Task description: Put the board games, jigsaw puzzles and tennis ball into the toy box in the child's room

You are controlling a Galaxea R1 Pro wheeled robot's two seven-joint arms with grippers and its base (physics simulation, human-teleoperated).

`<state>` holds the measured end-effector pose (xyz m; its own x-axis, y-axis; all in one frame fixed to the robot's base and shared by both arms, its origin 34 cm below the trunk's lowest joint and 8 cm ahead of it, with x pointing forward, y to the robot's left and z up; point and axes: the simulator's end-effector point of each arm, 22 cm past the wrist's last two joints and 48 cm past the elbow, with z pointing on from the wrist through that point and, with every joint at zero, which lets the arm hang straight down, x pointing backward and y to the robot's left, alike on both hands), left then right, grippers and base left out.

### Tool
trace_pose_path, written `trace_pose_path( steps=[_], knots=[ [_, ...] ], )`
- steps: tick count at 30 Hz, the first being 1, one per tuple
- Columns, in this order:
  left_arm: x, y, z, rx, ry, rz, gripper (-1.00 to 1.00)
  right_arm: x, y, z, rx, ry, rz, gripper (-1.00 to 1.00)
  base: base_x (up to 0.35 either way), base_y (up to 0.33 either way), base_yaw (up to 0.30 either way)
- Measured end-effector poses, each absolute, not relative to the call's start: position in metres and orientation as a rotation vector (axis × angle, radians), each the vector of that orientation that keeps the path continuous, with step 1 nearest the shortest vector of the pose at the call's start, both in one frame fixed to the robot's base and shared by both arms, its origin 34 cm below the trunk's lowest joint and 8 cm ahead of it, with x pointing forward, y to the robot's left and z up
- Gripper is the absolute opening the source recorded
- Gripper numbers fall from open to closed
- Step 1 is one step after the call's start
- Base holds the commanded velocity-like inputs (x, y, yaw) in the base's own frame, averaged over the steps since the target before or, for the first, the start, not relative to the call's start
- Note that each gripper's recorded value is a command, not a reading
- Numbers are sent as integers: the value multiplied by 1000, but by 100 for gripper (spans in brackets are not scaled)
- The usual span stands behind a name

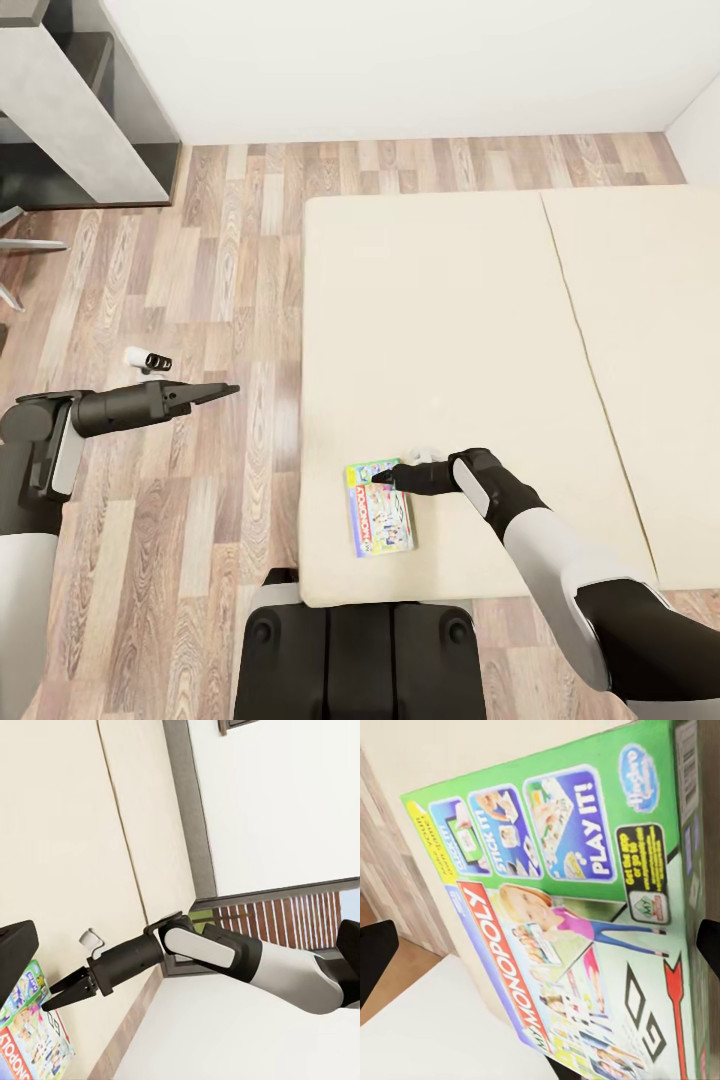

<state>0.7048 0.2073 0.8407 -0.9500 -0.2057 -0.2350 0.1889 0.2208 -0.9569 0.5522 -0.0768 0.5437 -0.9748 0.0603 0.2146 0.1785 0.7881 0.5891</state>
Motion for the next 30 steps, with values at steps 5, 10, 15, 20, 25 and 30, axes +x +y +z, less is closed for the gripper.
trace_pose_path(
  steps=[5, 10, 15, 20, 25, 30],
  knots=[
    [705, 207, 841, -16, 2188, -1785, 100, 551, -79, 543, -193, -2789, -944, 100, 0, 64, 0],
    [705, 207, 841, -16, 2188, -1786, 100, 550, -80, 543, -198, -2784, -943, 100, 0, 36, 0],
    [705, 207, 841, -16, 2188, -1786, 100, 550, -81, 544, -200, -2782, -943, 100, 0, 39, 0],
    [705, 207, 841, -16, 2188, -1786, 100, 550, -79, 544, -200, -2780, -946, 100, 0, 93, 0],
    [705, 207, 841, -16, 2188, -1786, 100, 550, -78, 544, -198, -2780, -947, 100, 0, 46, 0],
    [705, 207, 841, -16, 2189, -1785, 100, 550, -77, 544, -198, -2779, -948, 100, 0, 100, 0]
  ],
)
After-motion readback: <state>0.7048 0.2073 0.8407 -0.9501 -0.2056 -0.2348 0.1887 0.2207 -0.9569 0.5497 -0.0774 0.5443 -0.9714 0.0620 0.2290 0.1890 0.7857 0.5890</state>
